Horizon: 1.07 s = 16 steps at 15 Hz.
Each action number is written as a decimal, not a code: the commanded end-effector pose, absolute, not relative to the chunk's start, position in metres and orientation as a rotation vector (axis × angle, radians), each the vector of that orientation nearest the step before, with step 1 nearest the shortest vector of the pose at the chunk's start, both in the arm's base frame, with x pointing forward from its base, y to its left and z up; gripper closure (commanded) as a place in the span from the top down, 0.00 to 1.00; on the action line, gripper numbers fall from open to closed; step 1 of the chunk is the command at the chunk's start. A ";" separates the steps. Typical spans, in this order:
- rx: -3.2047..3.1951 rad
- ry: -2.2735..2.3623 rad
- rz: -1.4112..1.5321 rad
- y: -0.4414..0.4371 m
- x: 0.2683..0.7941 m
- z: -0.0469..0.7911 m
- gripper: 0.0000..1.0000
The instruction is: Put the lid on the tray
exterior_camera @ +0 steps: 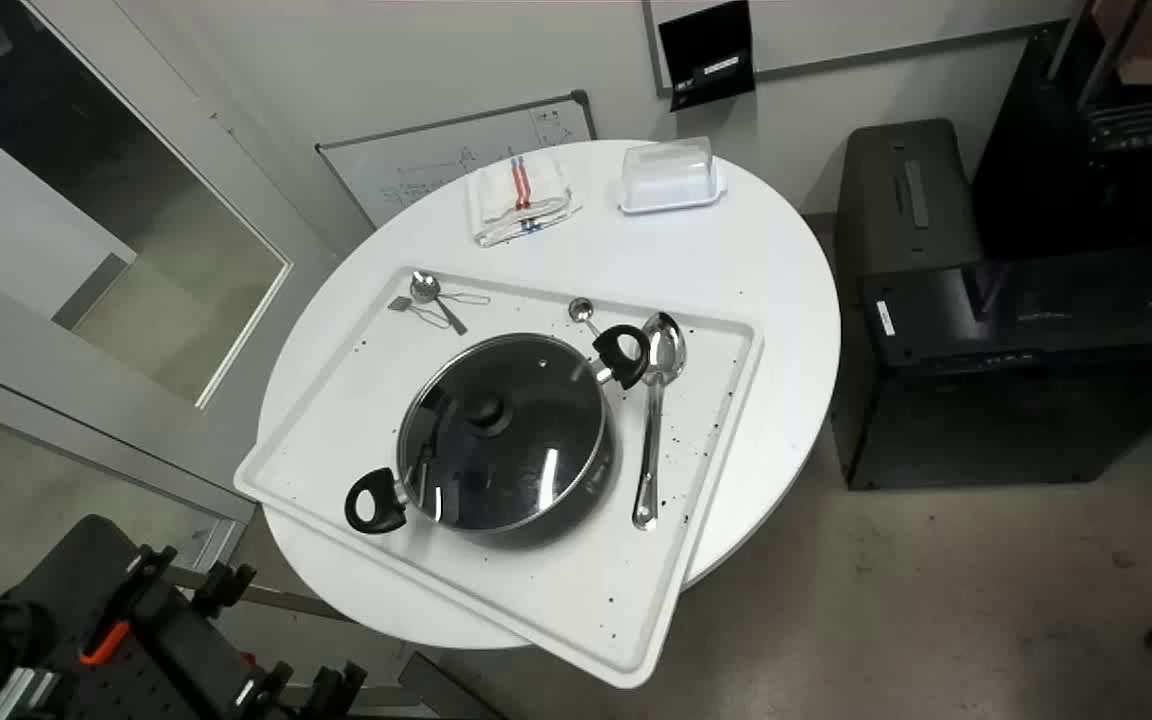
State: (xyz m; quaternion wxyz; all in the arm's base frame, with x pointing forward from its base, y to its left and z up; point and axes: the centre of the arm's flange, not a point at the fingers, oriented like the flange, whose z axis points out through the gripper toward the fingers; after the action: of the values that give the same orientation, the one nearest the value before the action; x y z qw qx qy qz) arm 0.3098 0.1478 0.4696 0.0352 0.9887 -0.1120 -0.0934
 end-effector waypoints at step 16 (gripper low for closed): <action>3.055 -0.491 -0.263 0.102 0.380 0.435 1.00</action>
State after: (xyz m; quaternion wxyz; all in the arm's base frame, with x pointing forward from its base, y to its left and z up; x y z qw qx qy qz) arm 0.3490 0.1179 0.4474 0.0217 0.9852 -0.1493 -0.0819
